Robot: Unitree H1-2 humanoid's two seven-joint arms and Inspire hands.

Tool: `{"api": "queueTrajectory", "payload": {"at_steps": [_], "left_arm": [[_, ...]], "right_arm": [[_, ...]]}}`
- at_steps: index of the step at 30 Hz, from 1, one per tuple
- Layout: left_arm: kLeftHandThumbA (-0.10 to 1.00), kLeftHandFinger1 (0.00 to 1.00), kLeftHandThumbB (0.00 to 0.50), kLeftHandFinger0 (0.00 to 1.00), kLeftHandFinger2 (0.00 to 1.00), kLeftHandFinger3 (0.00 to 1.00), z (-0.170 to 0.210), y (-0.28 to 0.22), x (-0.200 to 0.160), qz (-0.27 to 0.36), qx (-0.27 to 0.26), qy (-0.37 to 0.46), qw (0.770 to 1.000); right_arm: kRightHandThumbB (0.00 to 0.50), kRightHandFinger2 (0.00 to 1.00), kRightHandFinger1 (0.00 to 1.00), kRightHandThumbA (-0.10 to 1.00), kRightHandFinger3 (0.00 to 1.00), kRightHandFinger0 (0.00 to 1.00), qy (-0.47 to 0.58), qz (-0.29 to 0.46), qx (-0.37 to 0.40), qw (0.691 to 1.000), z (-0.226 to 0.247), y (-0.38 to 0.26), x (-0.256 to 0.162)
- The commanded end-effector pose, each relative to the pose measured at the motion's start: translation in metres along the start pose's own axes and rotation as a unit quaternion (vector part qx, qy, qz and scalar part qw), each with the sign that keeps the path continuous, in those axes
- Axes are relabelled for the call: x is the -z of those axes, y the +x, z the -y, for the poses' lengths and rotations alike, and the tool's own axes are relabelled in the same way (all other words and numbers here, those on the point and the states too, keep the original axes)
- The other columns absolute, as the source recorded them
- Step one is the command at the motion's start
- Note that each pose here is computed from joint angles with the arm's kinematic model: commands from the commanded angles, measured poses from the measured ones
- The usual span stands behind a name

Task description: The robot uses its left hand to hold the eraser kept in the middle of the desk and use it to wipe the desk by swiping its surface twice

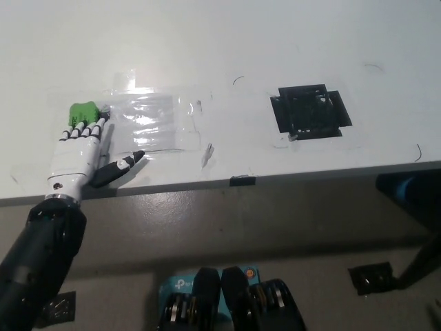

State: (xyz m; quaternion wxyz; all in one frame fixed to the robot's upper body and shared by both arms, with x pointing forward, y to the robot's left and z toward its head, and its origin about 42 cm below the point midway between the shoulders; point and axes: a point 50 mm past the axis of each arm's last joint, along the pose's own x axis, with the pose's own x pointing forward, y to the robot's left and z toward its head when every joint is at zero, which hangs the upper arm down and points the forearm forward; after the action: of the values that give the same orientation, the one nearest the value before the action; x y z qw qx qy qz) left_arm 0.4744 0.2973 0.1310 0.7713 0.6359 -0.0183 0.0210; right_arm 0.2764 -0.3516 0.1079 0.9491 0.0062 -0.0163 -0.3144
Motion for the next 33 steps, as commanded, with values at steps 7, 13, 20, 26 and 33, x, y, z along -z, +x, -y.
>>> {"api": "queueTrajectory", "payload": {"at_steps": [7, 13, 20, 26, 33], "left_arm": [[1.0, 1.0, 0.372, 1.0, 1.0, 1.0, -0.047, 0.016, 0.004, 0.007, -0.017, -0.075, 0.997], [1.0, 1.0, 0.417, 1.0, 1.0, 1.0, -0.14, 0.046, -0.025, 0.065, -0.129, -0.125, 0.982], [1.0, 1.0, 0.364, 1.0, 1.0, 1.0, -0.243, 0.042, -0.063, 0.122, -0.206, -0.105, 0.965], [1.0, 1.0, 0.386, 1.0, 1.0, 1.0, -0.25, -0.006, -0.081, 0.174, -0.249, -0.159, 0.939], [1.0, 1.0, 0.469, 1.0, 1.0, 1.0, -0.182, -0.104, -0.083, 0.17, -0.254, -0.285, 0.908]], "right_arm": [[0.117, 1.0, 1.0, 1.0, 1.0, 1.0, -0.01, 0.048, 0.007, 0.999, 0.011, 0.006, -0.018], [0.117, 1.0, 1.0, 1.0, 1.0, 1.0, -0.012, 0.043, 0.001, 0.999, 0.013, 0.006, -0.018], [0.125, 1.0, 1.0, 1.0, 1.0, 1.0, -0.01, 0.041, -0.002, 0.999, 0.015, 0.006, -0.021], [0.108, 1.0, 1.0, 1.0, 1.0, 1.0, -0.01, 0.042, -0.005, 0.999, 0.017, 0.009, -0.022], [0.098, 1.0, 1.0, 1.0, 1.0, 1.0, -0.018, 0.046, -0.01, 0.999, 0.018, 0.013, -0.027]]}}
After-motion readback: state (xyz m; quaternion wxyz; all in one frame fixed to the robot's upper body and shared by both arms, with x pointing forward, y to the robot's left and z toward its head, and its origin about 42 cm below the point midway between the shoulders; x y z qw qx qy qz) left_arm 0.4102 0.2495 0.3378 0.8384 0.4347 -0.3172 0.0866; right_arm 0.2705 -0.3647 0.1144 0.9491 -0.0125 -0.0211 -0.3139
